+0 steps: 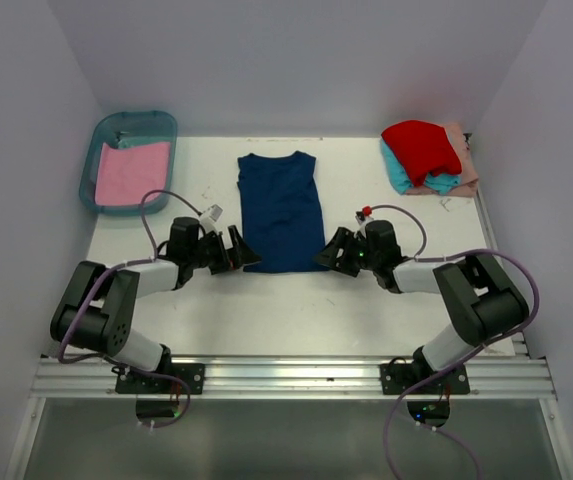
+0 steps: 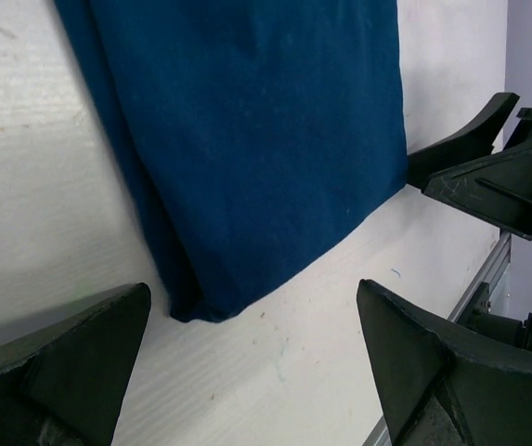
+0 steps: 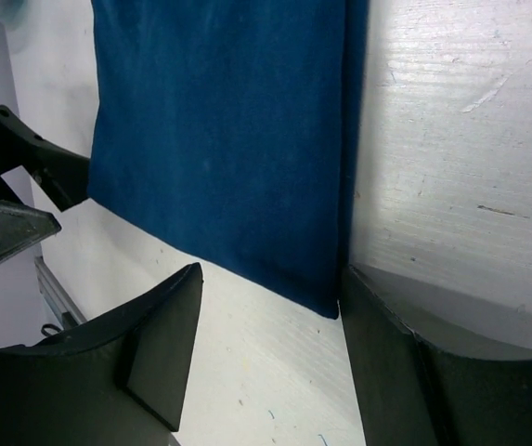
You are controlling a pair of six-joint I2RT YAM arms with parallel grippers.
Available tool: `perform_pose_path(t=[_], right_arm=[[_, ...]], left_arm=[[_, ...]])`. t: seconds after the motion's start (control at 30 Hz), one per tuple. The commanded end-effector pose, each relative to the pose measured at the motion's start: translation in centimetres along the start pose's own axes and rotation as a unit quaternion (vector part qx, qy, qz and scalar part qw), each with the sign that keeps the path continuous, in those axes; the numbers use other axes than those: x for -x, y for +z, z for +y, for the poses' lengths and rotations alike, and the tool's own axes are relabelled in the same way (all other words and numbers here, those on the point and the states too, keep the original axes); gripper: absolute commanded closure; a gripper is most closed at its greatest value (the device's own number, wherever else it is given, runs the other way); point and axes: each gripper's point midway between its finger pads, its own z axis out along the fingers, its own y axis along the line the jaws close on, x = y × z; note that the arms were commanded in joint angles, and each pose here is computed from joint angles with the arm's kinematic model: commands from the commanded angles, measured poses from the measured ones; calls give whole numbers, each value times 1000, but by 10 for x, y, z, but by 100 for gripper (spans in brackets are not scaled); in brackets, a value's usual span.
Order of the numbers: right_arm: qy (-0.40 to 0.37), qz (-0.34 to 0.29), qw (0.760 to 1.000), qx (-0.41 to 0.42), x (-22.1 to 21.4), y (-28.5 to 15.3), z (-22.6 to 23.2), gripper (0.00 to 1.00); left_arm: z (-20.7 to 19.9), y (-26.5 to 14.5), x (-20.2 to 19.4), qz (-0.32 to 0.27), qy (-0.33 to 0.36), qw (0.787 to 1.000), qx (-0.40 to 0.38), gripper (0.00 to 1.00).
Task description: Fold and stack the t-shirts
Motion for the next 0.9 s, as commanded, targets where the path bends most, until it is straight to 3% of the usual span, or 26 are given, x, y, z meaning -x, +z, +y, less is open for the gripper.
perform_pose_path(t=[0.0, 0.17, 0.37, 0.57, 0.87], right_arm=[[4, -4, 1000, -8, -3, 2, -9, 36], [7, 1, 1000, -13, -6, 6, -14, 50], [14, 7, 1000, -3, -12, 9, -15, 61], [16, 10, 1000, -5, -16, 7, -18, 64], [13, 11, 1000, -6, -16, 8, -19, 65]], left_arm=[[35, 8, -27, 41, -31, 997, 60, 0], [48, 14, -36, 57, -45, 994, 80, 0], [61, 16, -58, 92, -62, 989, 97, 13], [71, 4, -84, 122, -72, 982, 129, 22], [67, -21, -88, 111, -67, 974, 184, 20]])
